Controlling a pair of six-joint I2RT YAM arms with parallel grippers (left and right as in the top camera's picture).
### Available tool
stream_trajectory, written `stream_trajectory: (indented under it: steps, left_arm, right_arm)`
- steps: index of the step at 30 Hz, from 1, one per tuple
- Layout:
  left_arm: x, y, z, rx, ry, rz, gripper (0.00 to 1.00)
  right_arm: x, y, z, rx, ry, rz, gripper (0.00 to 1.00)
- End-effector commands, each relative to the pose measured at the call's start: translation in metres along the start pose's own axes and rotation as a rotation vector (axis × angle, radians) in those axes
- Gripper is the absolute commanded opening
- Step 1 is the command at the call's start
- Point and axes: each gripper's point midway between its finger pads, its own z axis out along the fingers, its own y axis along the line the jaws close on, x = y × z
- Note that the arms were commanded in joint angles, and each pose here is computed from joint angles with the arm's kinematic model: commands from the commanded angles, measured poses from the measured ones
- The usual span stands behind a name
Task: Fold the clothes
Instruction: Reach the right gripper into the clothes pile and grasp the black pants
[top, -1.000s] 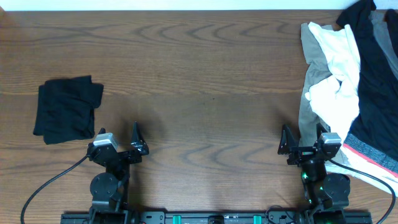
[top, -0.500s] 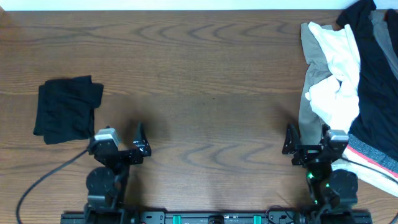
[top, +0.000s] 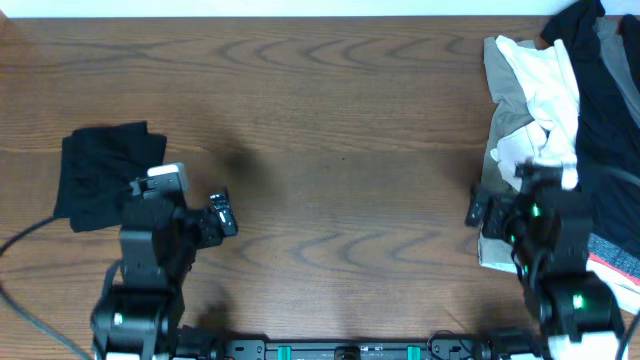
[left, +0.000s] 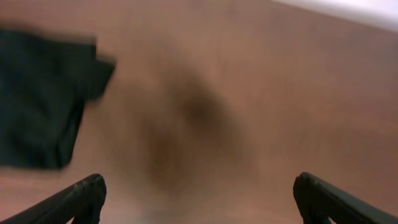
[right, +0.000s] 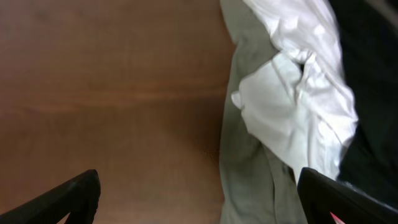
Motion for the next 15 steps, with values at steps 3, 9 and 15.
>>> stream_trajectory:
  steps: [3, 9, 15]
  left_arm:
    - [-0.004, -0.003, 0.001, -0.006, 0.053, -0.002, 0.98]
    - [-0.004, -0.003, 0.001, -0.007, 0.054, -0.002, 0.98]
    - [-0.004, -0.003, 0.001, -0.007, 0.054, -0.002, 0.98]
  right_arm:
    - [-0.017, -0.004, 0.011, 0.045, 0.052, -0.027, 0.99]
    - [0.006, -0.079, 0.032, 0.385, 0.162, 0.207, 0.99]
    - [0.050, -0.151, 0.040, 0.617, 0.305, 0.477, 0.95]
